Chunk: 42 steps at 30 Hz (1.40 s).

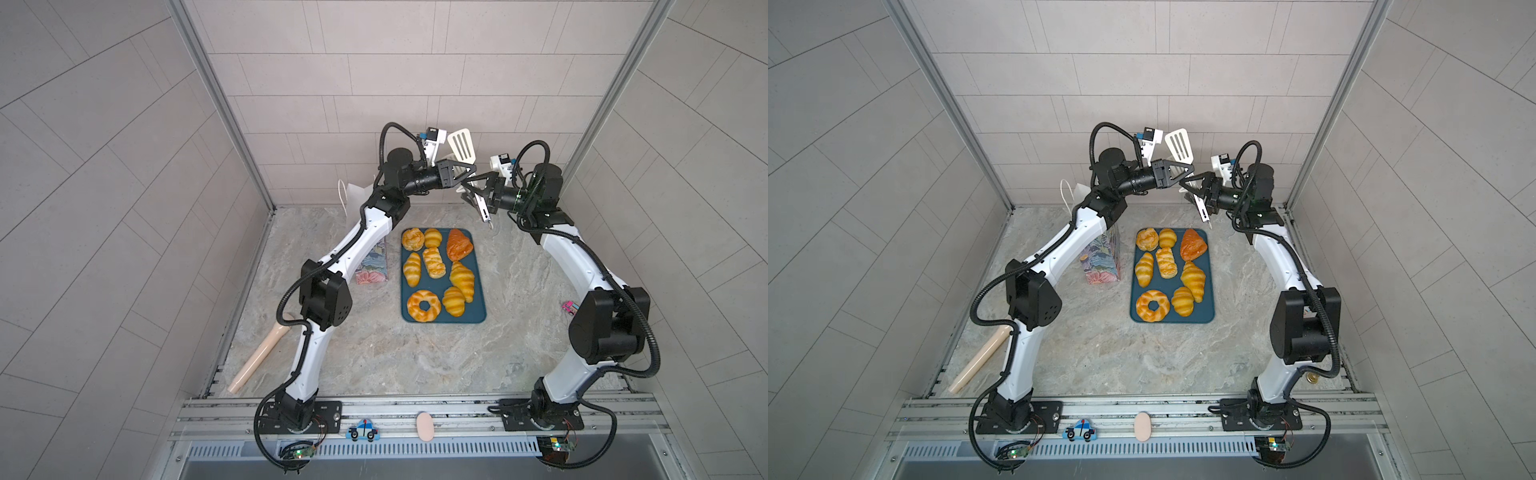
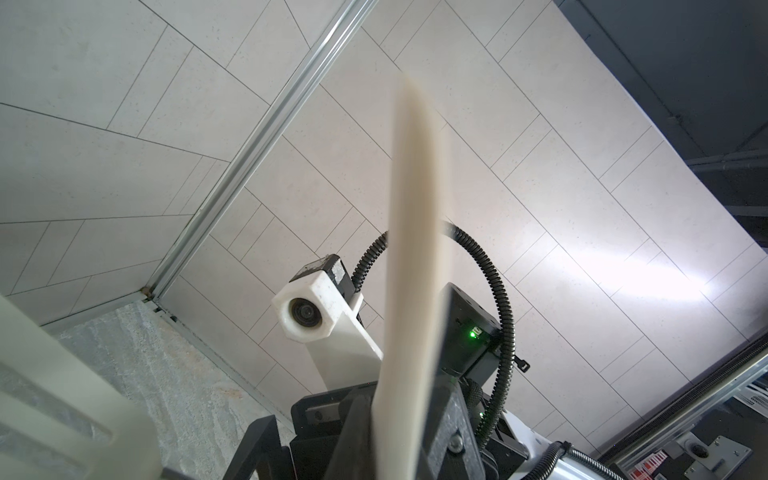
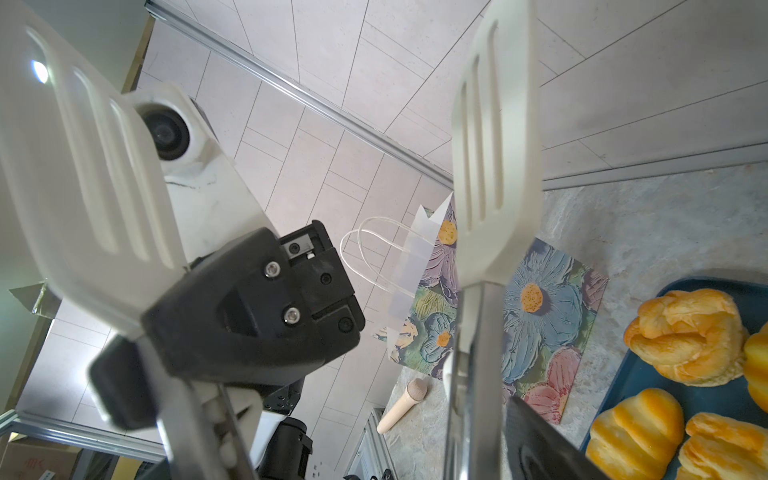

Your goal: Place the fake bread into the paper bag

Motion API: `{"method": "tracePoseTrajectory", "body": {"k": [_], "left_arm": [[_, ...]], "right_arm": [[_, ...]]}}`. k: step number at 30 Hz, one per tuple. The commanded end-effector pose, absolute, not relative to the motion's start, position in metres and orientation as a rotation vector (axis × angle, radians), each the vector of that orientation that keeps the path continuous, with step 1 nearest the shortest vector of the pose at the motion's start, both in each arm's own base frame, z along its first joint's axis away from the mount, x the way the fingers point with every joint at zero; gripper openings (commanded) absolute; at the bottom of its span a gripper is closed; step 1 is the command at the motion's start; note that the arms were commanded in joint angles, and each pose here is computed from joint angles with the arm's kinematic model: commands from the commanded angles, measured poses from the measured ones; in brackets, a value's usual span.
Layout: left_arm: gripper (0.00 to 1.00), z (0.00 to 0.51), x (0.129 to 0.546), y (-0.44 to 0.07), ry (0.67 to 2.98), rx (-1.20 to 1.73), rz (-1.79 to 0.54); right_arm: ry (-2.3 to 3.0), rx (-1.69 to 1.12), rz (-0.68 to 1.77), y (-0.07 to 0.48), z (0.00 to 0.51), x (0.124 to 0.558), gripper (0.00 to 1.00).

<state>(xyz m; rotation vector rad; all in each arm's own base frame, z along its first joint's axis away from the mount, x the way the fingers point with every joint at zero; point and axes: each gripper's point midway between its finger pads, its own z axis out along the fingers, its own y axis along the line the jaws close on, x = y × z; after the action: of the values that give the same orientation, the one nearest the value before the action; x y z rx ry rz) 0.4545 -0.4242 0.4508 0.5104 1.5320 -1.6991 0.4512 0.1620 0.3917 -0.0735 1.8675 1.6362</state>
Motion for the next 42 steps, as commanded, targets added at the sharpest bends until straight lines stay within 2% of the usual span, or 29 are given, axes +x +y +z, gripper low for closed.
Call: {"method": "tracePoseTrajectory", "body": {"k": [1,18,27,31,38,40,42], "left_arm": [[0.10,0.467,0.412,-0.448,1.437,0.648,-1.827],[0.10,0.460,0.395,-0.464,1.407,0.643,-1.957],[0.10,0.459,0.392,-0.466,1.393,0.631,-1.970],[0.10,0.460,0.393,-0.466,1.386,0.627,-1.969],[0.12,0.469,0.401,-0.457,1.357,0.613,-1.949],[0.12,0.472,0.402,-0.455,1.349,0.609,-1.945],[0.13,0.473,0.402,-0.454,1.346,0.608,-1.944]], "right_arm": [[1.816,-0.093,1.627,0.167,0.412,0.454,0.95],[1.757,-0.075,1.640,0.165,0.426,0.463,0.87],[1.743,-0.068,1.632,0.164,0.430,0.468,0.91],[1.735,-0.082,1.640,0.164,0.434,0.466,0.81],[1.772,-0.100,1.651,0.167,0.427,0.458,0.71],[1.780,-0.106,1.639,0.166,0.426,0.456,0.63],[1.789,-0.112,1.622,0.165,0.425,0.454,0.62]]}}
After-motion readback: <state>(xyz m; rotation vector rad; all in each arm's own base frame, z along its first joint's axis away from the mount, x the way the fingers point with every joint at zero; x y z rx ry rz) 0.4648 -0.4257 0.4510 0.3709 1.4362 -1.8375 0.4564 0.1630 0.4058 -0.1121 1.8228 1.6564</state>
